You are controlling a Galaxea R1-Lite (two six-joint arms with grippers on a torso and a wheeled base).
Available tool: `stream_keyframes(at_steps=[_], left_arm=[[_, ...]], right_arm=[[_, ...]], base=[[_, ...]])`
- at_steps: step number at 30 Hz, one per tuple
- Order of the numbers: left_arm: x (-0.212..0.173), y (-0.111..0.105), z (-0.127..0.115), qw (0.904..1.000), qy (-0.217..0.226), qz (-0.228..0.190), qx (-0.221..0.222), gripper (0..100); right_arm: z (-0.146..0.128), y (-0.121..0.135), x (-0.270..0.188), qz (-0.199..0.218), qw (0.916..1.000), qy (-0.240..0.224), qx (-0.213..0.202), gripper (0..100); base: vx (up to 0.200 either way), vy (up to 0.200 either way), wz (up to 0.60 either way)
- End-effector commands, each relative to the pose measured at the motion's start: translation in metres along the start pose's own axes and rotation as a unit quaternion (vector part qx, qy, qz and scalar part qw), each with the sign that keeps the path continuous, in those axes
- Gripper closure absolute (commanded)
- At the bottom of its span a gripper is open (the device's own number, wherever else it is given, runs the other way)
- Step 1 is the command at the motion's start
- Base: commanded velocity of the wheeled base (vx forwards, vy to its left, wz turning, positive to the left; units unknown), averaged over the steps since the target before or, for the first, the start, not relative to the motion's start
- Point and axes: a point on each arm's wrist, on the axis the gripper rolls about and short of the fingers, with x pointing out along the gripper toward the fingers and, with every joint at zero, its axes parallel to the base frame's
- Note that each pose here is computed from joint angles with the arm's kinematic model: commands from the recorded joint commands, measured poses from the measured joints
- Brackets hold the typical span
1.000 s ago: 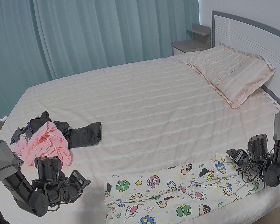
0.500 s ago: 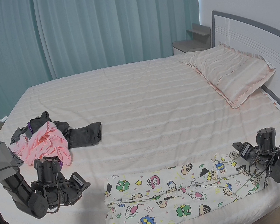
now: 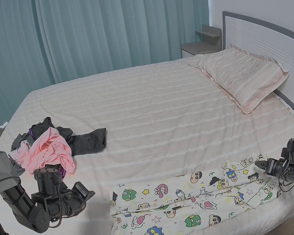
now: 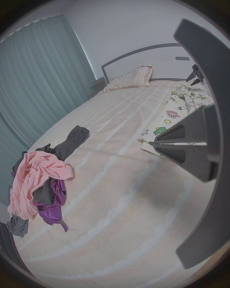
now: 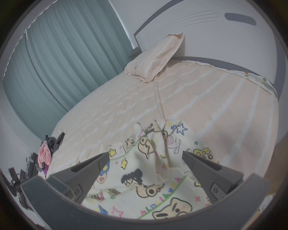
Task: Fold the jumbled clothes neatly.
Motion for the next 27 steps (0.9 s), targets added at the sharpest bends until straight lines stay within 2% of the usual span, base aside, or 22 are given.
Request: stream_keyframes(at_steps=[1,4,6,10,22,23,27], left_arm=[[-0.002,0.003,-0.004,1.0,0.003,0.0,0.001,100],[-0.002,0.003,-0.004,1.0,0.003,0.0,0.001,100],[-0.002,0.003,-0.005,1.0,0.004,0.001,0.001,100],[-0.002,0.003,-0.005,1.0,0.004,0.001,0.001,100],[-0.002,0.003,-0.005,1.0,0.009,-0.003,0.001,100],[-0.002,0.003,-0.005,1.0,0.009,-0.003,0.001,100],[-0.002,0.003,-0.005,1.0,0.009,-0.003,0.001,100]], right_arm=[[-0.008,-0.009,0.004,0.008,0.9994,0.034,-0.005,0],[-0.01,-0.009,0.006,0.02,0.9987,0.044,-0.019,0],[-0.014,-0.01,0.013,0.022,0.9974,0.053,-0.044,0],[-0.011,-0.01,0.024,0.028,0.9964,0.047,-0.065,0],[-0.006,-0.008,0.042,0.031,0.9959,0.038,-0.076,0],[-0.006,-0.008,0.042,0.031,0.9959,0.038,-0.076,100],[-0.003,-0.009,0.042,0.031,0.9962,0.032,-0.075,100]], base=[[0.0,0.0,0.0],[0.0,0.0,0.0],[0.0,0.0,0.0],[0.0,0.0,0.0],[0.0,0.0,0.0],[0.0,0.0,0.0],[0.0,0.0,0.0]])
